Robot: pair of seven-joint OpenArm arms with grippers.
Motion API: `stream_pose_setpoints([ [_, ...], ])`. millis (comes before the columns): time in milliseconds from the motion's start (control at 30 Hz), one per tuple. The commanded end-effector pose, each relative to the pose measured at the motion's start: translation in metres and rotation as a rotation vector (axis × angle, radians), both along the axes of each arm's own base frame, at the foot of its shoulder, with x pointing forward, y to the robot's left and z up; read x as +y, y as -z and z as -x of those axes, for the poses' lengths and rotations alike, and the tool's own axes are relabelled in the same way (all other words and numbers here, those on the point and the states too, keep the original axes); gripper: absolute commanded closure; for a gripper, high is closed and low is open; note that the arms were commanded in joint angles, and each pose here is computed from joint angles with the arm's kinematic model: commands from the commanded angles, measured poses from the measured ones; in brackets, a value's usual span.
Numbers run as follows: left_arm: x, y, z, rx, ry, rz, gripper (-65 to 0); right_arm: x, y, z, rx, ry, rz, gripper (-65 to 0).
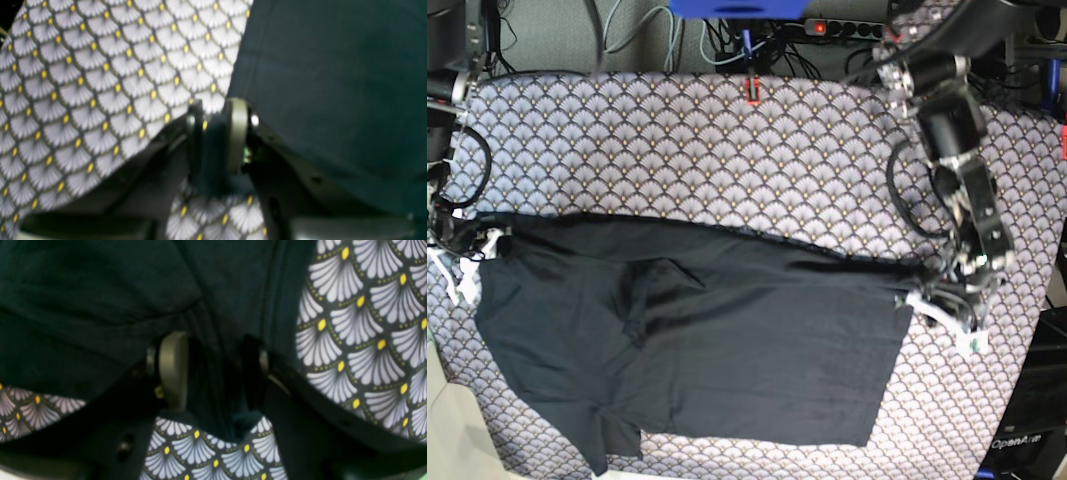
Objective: Fold the T-shirt properly
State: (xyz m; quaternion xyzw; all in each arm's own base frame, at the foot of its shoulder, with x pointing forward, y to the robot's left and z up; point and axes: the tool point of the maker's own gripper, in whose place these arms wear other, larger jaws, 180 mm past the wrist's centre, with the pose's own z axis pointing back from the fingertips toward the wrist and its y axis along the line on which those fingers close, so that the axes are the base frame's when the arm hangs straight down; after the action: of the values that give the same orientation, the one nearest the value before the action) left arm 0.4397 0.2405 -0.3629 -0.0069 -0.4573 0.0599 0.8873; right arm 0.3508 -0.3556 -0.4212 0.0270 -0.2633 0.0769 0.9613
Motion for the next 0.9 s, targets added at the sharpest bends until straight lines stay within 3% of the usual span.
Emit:
stream_pose_setpoints([
  [0,0.000,-0.025,-0.021,-0.078,0.005,0.006,-12.4,-0.010,-0.019,-0.013,-0.048,0.003,0.020,-28.4],
  [200,-0.016,-0.016,-0.049,-0.111,0.015,0.074,-12.3,0.015,-0.039,-0.027,-0.130,-0.075,0.056,-28.4],
  [400,-0.019,-0.019,-0.054,-0.101,0.018,0.093,-12.3,0.020,-0.069,-0.027,-0.167,-0.142,0.154,-28.4],
  [633,-0.005,-0.064,-0.031,-0.120,0.016,-0.010,-12.3,-0.018,-0.090,-0.004,-0.201,-0.025,0.193,-28.4],
  [867,-0.006,-0.085,0.026,-0.128,0.013,-0.047,-12.5,-0.038,-0.076,0.027,-0.164,0.033,0.194,-29.4],
])
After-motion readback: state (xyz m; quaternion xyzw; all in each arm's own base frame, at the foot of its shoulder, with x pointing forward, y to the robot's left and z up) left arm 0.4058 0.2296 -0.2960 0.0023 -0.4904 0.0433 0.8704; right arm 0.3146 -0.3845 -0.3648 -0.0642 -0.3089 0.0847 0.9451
